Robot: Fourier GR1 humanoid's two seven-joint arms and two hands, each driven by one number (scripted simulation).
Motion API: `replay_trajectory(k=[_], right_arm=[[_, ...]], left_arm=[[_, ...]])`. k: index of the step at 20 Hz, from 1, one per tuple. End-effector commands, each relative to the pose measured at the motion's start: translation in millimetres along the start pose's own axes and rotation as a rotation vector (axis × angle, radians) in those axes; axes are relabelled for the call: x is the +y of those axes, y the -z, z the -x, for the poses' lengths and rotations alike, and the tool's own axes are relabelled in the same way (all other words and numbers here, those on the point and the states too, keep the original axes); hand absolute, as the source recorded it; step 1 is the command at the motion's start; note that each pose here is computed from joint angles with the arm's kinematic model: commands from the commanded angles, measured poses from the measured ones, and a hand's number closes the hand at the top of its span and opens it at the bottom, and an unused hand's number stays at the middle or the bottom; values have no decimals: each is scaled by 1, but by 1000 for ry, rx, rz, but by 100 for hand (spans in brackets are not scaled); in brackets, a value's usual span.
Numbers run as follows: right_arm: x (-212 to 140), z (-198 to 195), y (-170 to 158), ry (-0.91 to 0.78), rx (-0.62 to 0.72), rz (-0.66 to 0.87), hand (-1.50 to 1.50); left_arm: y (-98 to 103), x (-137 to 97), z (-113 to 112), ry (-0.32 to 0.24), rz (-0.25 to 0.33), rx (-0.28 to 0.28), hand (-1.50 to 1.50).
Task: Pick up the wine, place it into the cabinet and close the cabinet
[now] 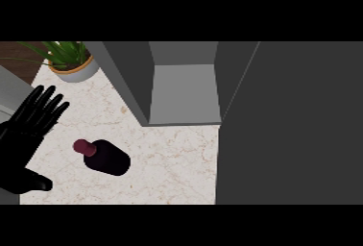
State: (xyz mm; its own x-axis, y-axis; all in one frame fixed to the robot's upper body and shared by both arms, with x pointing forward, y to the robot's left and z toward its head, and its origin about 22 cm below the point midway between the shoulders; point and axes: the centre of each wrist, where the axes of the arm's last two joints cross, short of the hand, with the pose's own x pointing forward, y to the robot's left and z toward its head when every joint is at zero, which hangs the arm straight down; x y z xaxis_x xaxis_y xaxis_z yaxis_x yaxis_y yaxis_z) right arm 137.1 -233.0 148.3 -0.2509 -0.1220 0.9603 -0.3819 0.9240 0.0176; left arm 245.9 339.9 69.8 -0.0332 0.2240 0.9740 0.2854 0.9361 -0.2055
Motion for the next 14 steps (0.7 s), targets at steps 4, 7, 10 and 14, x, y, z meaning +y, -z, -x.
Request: replay_trajectory(k=[4,7,10,14], right_arm=[[9,-38,-20,54,-70,-51,-150],[5,-35,-19,40,-70,-49,-150],[-5,-18,-27,48,-76,-55,-150],[3,-30,-28,54,-66,-43,-150]], left_arm=[[8,13,43,35,-43,23,-150],[11,22,64,25,-31,54,-150],[13,35,87,10,-23,103,-150],[-6,47,119,-1,-16,129,-150]])
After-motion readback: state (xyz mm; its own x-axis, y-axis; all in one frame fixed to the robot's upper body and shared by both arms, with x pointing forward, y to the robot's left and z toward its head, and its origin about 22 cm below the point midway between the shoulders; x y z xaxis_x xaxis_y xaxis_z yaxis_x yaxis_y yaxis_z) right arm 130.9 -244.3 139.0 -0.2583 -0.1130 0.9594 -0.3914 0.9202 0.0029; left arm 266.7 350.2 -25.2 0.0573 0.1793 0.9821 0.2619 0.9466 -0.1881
